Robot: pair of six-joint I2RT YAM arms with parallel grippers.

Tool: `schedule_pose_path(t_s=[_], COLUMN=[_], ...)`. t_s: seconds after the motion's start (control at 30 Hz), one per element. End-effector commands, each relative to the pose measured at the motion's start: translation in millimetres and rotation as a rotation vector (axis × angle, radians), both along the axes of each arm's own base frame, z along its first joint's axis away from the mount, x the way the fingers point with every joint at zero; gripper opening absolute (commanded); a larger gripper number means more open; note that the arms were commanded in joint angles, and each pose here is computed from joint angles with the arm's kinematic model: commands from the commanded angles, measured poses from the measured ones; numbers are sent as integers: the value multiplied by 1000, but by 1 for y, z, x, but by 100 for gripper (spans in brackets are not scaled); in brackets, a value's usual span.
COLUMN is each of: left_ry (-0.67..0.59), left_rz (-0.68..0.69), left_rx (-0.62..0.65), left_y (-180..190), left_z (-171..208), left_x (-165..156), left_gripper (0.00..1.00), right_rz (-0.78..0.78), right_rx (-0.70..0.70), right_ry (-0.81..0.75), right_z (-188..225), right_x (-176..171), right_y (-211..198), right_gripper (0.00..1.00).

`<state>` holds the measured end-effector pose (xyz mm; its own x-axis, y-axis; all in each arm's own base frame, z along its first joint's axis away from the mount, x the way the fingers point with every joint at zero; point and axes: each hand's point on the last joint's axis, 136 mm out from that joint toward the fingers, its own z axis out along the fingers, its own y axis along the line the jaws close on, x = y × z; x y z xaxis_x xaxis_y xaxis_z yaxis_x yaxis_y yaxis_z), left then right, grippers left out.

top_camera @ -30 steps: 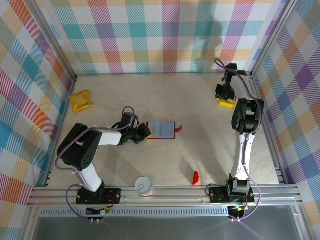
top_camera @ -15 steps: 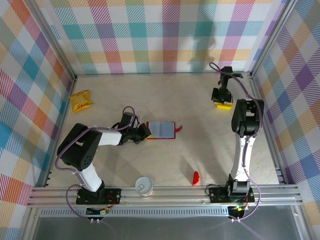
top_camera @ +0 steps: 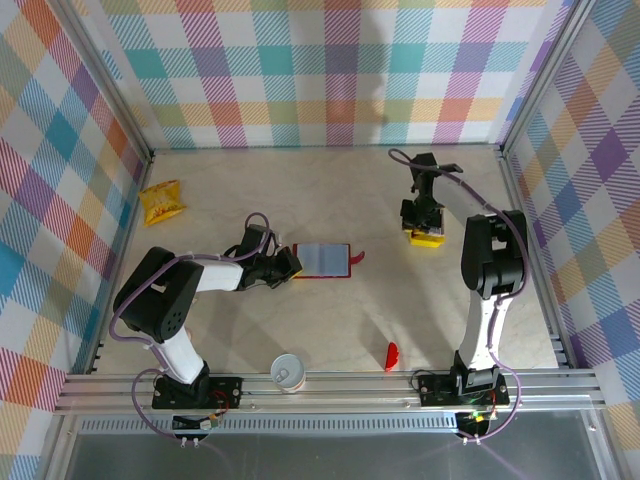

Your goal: Put the credit cards into the card holder

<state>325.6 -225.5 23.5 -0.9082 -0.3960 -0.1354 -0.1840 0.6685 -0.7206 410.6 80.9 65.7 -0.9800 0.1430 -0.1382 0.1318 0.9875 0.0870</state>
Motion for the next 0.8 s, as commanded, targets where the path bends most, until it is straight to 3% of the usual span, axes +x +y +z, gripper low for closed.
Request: schedule_pose_path(t_s=[0.0, 0.1, 0.27, 0.57, 0.77], left_ry=[99, 95, 93, 99, 96], left_rz=[5, 10, 9, 6, 7], left_rx=[81, 81, 79, 80, 85], left_y=[17, 17, 17, 17, 18], left_z=[-27, -25, -24, -24, -24], left_x=[-24, -23, -22, -23, -23], left_gripper=[1, 1, 1, 1, 1], right_rz=[-17, 11, -21, 14, 54], right_rx=[35, 55, 9, -158, -150], right_ry=[-47, -97, -196, -44, -2], right_z=[27, 55, 89, 47, 29], right_x=[3, 8, 15, 21, 30], right_y=[1, 3, -24, -58, -57], right_gripper=[37, 48, 55, 66, 66])
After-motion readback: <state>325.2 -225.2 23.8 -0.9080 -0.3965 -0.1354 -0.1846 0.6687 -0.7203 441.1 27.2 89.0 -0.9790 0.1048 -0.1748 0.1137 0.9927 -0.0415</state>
